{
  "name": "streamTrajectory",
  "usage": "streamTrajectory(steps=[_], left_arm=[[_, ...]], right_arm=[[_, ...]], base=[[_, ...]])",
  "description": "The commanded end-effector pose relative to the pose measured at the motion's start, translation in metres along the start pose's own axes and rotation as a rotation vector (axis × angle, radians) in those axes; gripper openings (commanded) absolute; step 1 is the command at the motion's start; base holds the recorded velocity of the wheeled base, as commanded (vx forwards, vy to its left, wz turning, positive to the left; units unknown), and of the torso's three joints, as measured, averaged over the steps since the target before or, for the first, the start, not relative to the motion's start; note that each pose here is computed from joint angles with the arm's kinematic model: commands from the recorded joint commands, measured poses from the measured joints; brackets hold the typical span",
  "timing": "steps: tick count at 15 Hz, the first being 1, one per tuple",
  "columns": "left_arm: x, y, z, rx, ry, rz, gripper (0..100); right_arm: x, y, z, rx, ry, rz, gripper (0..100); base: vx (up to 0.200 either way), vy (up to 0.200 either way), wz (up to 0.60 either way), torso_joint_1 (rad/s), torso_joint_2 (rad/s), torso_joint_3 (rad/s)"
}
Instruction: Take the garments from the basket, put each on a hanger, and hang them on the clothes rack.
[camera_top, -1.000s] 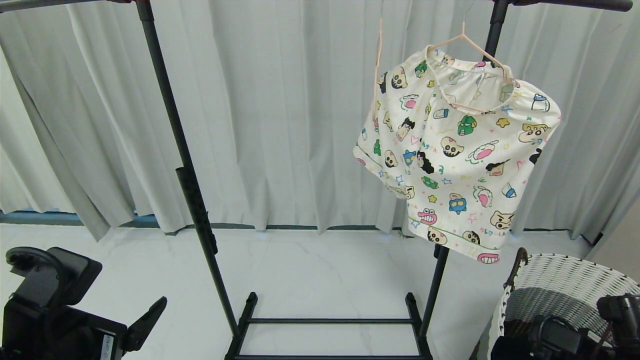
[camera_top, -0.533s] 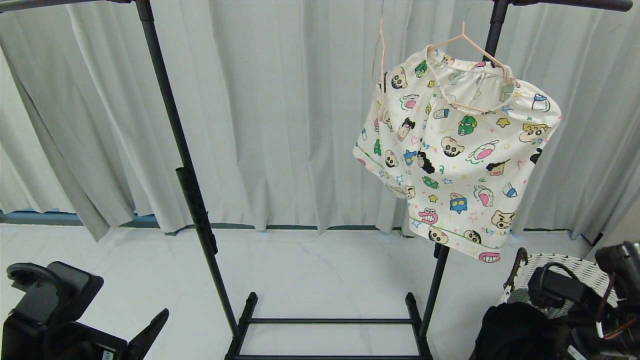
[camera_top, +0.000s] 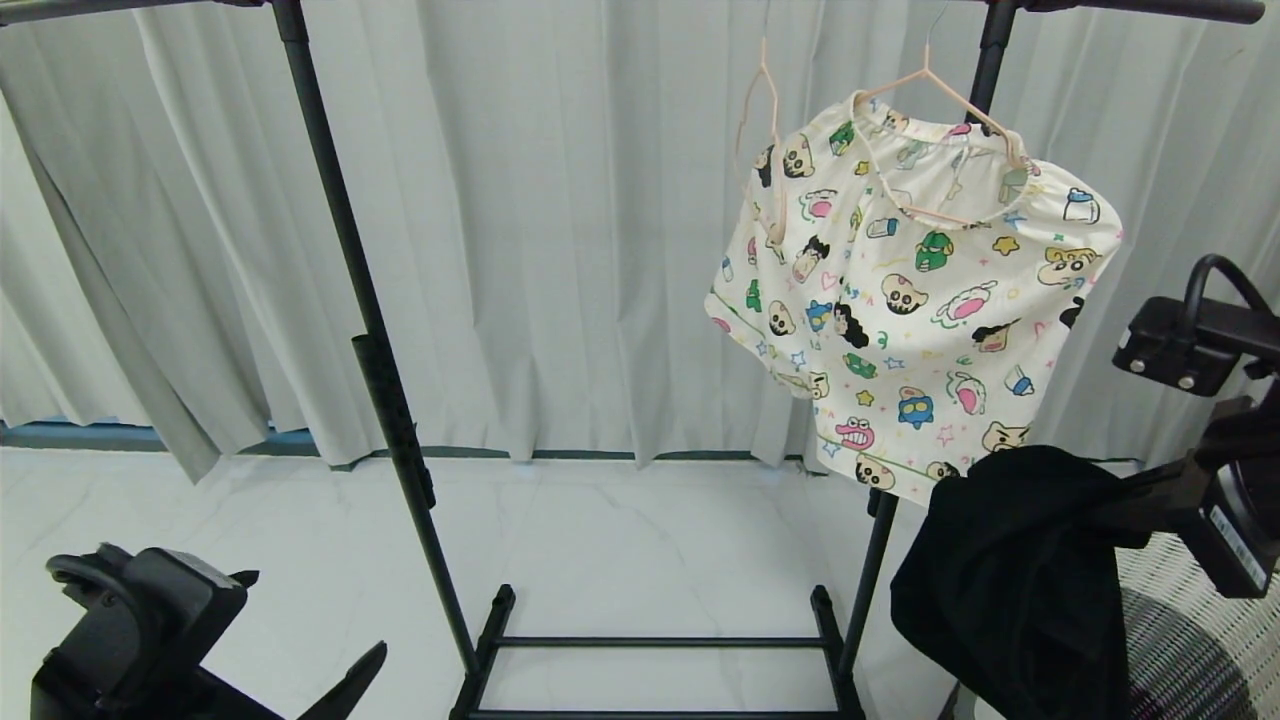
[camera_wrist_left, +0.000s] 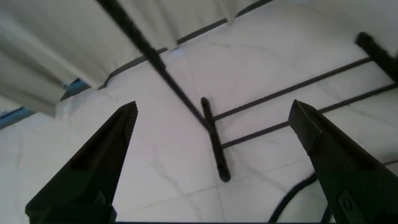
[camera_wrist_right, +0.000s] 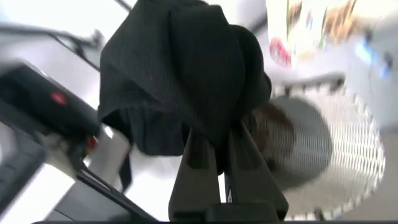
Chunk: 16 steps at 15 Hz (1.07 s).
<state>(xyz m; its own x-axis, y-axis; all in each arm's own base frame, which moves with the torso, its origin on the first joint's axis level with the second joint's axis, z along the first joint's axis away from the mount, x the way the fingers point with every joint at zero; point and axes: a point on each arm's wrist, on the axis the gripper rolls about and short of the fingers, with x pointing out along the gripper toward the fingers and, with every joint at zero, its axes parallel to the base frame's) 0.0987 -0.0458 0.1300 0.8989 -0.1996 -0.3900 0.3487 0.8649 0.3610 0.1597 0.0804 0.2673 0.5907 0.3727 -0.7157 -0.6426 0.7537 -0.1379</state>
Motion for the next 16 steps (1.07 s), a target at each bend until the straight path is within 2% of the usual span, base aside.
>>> streamTrajectory(steps=[1, 3, 4, 6, 7, 8, 10, 12, 13, 16], left_arm=[[0.004, -0.018, 0.014, 0.027, -0.042, -0.142, 100], [0.011, -0.034, 0.037, -0.046, -0.072, -0.249, 100], [0.018, -0.054, 0.063, -0.127, -0.09, -0.346, 100], [0.031, -0.086, 0.09, -0.174, -0.081, -0.446, 100], [0.041, -0.111, 0.103, -0.179, -0.062, -0.499, 100], [0.046, -0.127, 0.111, -0.195, -0.053, -0.537, 100], [0.056, -0.176, 0.136, -0.289, -0.031, -0.644, 100], [0.069, -0.21, 0.142, -0.349, 0.011, -0.671, 100], [0.077, -0.223, 0.145, -0.399, 0.008, -0.679, 100], [0.098, -0.243, 0.148, -0.49, -0.009, -0.659, 100]], right_arm=[[-0.003, 0.008, 0.008, 0.0, -0.034, 0.032, 0], [-0.004, 0.014, 0.011, 0.031, -0.051, 0.055, 0], [-0.004, 0.017, 0.014, 0.044, -0.071, 0.065, 0], [-0.004, 0.019, 0.017, 0.058, -0.1, 0.072, 0], [-0.004, 0.02, 0.019, 0.074, -0.12, 0.078, 0], [-0.006, 0.02, 0.021, 0.089, -0.136, 0.077, 0], [-0.008, 0.02, 0.024, 0.137, -0.166, 0.077, 0], [-0.009, 0.019, 0.027, 0.187, -0.207, 0.078, 0], [-0.009, 0.019, 0.029, 0.204, -0.223, 0.08, 0], [-0.009, 0.019, 0.031, 0.233, -0.247, 0.083, 0]], base=[[0.0, 0.0, 0.0, 0.0, 0.0, 0.0], [0.0, 0.0, 0.0, 0.0, 0.0, 0.0], [0.0, 0.0, 0.0, 0.0, 0.0, 0.0], [0.0, 0.0, 0.0, 0.0, 0.0, 0.0], [0.0, 0.0, 0.0, 0.0, 0.0, 0.0], [0.0, 0.0, 0.0, 0.0, 0.0, 0.0], [0.0, 0.0, 0.0, 0.0, 0.0, 0.0], [0.0, 0.0, 0.0, 0.0, 0.0, 0.0], [0.0, 0.0, 0.0, 0.0, 0.0, 0.0], [0.0, 0.0, 0.0, 0.0, 0.0, 0.0]])
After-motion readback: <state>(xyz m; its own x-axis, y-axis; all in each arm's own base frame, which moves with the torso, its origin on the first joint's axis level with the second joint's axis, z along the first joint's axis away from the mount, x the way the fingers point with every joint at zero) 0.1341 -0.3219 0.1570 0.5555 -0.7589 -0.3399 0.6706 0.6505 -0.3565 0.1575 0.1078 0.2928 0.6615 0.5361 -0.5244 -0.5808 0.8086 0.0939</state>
